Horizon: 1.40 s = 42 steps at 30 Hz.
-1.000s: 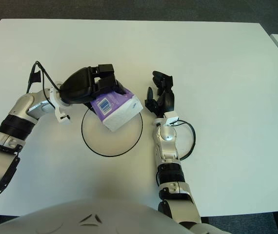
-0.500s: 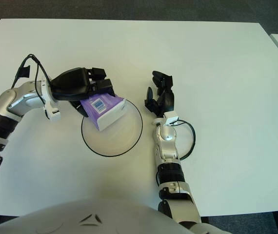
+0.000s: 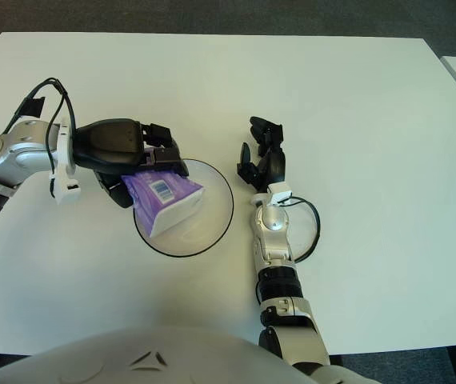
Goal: Put the tissue paper into the plate.
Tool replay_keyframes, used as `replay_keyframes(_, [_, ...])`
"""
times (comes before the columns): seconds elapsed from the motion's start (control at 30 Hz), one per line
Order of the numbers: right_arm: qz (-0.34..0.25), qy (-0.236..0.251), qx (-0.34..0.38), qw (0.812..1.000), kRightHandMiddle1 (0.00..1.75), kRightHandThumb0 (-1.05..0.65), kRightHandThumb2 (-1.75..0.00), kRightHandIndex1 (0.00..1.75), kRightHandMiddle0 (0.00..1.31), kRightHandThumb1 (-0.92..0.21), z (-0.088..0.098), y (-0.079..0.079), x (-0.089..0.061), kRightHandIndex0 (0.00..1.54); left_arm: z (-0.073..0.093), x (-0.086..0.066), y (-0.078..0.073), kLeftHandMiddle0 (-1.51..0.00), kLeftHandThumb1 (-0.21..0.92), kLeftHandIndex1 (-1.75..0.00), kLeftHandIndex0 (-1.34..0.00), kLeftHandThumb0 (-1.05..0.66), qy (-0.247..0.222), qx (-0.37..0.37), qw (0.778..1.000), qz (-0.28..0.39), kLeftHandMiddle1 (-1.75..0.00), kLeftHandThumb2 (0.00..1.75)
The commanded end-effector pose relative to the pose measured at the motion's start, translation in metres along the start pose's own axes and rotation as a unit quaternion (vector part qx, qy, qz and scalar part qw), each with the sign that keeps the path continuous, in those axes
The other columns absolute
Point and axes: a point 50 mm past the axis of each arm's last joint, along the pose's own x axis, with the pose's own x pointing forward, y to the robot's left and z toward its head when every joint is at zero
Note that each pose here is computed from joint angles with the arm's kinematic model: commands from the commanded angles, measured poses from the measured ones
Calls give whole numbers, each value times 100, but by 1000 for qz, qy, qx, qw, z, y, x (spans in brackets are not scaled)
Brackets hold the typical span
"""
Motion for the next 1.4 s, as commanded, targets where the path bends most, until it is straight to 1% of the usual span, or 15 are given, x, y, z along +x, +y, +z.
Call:
replay_keyframes(0.0, [-31, 122, -20, 992, 113, -40, -77, 78, 5, -79, -44, -16, -34, 44, 1, -3, 8, -31, 92, -76, 0, -105, -1, 8, 1000, -8, -19, 92])
replay_keyframes(0.23, [-31, 120, -17, 992, 113, -40, -78, 79, 8, -79, -45, -14, -33, 43, -1, -3, 11, -31, 92, -75, 0, -105, 0, 2, 1000, -15, -16, 91])
replay_keyframes(0.43, [-30, 123, -17, 992, 113, -41, -78, 81, 7, -79, -46, -13, -33, 43, -5, -4, 10, -31, 92, -75, 0, -105, 6, -3, 1000, -8, -14, 92])
replay_keyframes(0.77, [-32, 127, -15, 991, 113, -42, -77, 78, 7, -79, -47, -11, -33, 41, -9, -6, 7, -33, 92, -83, 0, -102, 13, -10, 1000, 4, -12, 90])
replay_keyframes(0.97, [-29, 129, -13, 991, 113, -44, -75, 77, 7, -80, -48, -10, -34, 42, -12, -7, 5, -34, 92, -87, 0, -101, 18, -29, 999, 20, -11, 87])
replay_keyframes(1.37, [-30, 133, -8, 991, 113, -44, -74, 76, 7, -81, -49, -9, -35, 44, -14, -7, 3, -34, 92, -86, 0, -102, 24, -32, 999, 19, -9, 93])
